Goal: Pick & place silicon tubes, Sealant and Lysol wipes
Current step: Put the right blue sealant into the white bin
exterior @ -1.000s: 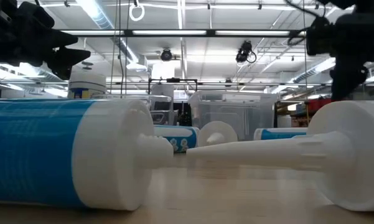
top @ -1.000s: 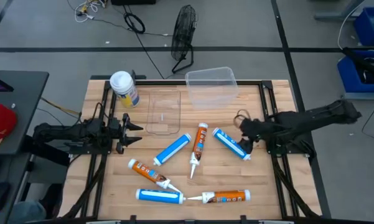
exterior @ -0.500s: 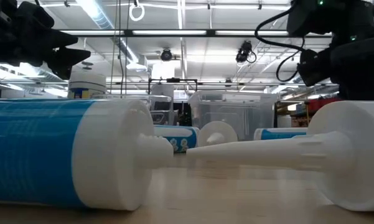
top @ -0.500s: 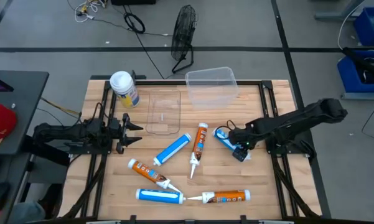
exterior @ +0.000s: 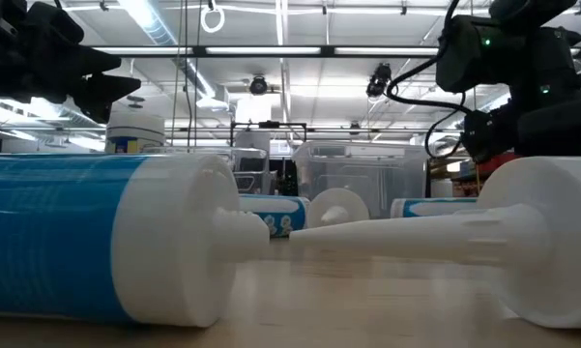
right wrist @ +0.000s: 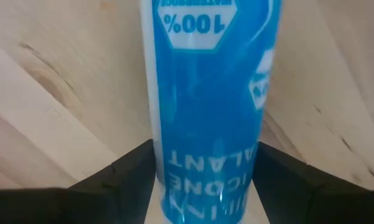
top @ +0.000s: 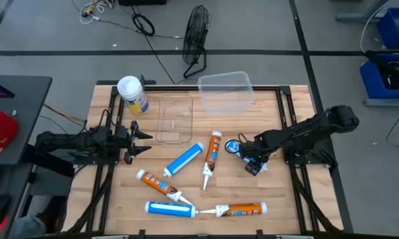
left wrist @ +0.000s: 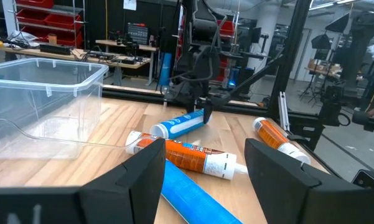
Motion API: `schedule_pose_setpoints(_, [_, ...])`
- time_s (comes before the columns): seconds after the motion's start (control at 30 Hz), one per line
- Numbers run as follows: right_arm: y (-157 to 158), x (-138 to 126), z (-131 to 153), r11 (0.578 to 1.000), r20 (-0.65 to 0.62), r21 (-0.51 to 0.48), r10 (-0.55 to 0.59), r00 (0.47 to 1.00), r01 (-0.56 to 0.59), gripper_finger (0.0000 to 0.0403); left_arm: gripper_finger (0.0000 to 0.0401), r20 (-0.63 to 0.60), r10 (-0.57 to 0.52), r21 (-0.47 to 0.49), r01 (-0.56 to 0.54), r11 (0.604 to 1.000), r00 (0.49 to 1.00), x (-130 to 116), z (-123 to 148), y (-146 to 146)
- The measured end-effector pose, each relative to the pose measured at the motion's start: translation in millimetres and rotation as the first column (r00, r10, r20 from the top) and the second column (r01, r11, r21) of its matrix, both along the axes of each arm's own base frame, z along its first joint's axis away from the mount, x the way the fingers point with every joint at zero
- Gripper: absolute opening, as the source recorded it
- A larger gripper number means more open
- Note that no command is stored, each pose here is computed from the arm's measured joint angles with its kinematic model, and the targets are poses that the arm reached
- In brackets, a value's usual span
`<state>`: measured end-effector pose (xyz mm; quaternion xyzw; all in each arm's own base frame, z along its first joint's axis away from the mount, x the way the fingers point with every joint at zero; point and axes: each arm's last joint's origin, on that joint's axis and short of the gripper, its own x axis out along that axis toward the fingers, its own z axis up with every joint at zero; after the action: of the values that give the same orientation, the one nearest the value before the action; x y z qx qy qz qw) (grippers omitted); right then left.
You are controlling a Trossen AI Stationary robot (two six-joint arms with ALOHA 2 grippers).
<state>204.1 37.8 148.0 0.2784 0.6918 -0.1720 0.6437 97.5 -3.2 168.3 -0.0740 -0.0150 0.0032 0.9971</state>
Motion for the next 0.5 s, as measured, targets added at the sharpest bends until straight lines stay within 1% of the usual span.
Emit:
schedule_pose_setpoints(0.13, [0.8, 4.1, -5.0, 0.998, 0.011, 0.005, 0.064, 0.998, -0.064, 0.0242, 0.0225, 0.000, 0.000, -0.003, 0.000, 1.000, 1.000, 0.0, 0.0, 0.0])
schedule_pose_setpoints(0.3, [1.4, 7.3, -9.5, 0.992, 0.018, 0.006, 0.122, 0.992, -0.122, 0.0217, 0.0225, 0.001, -0.001, -0.026, 0.001, 1.000, 1.000, 0.0, 0.0, 0.0])
schedule_pose_setpoints(0.5, [1.3, 8.4, -9.9, 0.987, 0.033, -0.010, 0.158, 0.987, -0.158, 0.0215, 0.0225, 0.013, -0.001, -0.027, 0.001, 1.000, 1.000, 0.0, 1.2, 0.0])
